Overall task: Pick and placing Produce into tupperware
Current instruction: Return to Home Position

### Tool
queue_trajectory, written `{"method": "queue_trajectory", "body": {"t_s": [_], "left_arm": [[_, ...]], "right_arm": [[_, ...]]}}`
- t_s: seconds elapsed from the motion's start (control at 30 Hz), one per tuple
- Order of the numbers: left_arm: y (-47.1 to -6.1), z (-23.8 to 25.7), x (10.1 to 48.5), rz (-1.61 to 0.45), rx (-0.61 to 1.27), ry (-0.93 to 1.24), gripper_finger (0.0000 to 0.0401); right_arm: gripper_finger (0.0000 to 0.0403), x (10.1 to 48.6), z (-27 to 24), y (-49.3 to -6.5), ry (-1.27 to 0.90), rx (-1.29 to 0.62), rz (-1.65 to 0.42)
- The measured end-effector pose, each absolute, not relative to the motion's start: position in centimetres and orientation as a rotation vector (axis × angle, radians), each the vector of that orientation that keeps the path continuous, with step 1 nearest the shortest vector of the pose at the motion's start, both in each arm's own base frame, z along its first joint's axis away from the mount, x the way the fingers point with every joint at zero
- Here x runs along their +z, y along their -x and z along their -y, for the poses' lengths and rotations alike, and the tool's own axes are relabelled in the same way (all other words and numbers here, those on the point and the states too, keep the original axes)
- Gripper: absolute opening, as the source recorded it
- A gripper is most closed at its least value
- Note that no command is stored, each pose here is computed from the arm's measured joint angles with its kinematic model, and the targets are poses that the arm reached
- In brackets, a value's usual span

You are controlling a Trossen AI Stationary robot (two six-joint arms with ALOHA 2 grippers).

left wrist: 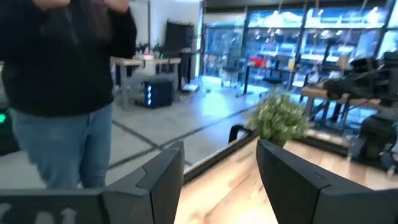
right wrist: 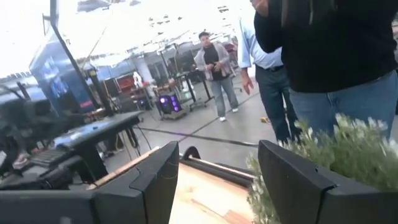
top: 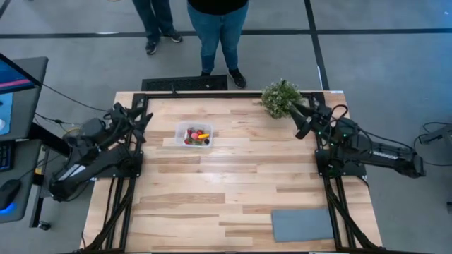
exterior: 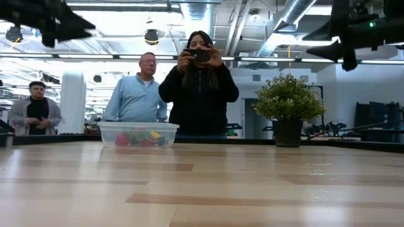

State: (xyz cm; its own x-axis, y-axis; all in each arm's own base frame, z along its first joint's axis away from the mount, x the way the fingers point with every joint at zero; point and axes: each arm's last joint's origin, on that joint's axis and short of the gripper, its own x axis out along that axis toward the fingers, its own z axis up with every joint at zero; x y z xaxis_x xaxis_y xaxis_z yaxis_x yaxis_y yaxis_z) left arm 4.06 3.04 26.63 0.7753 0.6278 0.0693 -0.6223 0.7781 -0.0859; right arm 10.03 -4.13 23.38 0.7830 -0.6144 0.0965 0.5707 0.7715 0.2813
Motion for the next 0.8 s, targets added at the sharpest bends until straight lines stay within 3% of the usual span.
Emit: {"method": "queue_trajectory", "body": {"t_s": [0.57,0.8], "left_arm": [[-6.4,-4.6,21.5,0.042,0.683,0.105,0.0192],[-7.0,-5.1,19.2,-0.024,0.688,0.122,0.0192]], "right_arm": [[0.0244,18.1,3.8,-8.9,-0.284,-0.636,0.247],[0.0244,17.6,3.8,-8.8,-0.274,-0.642,0.212]]}}
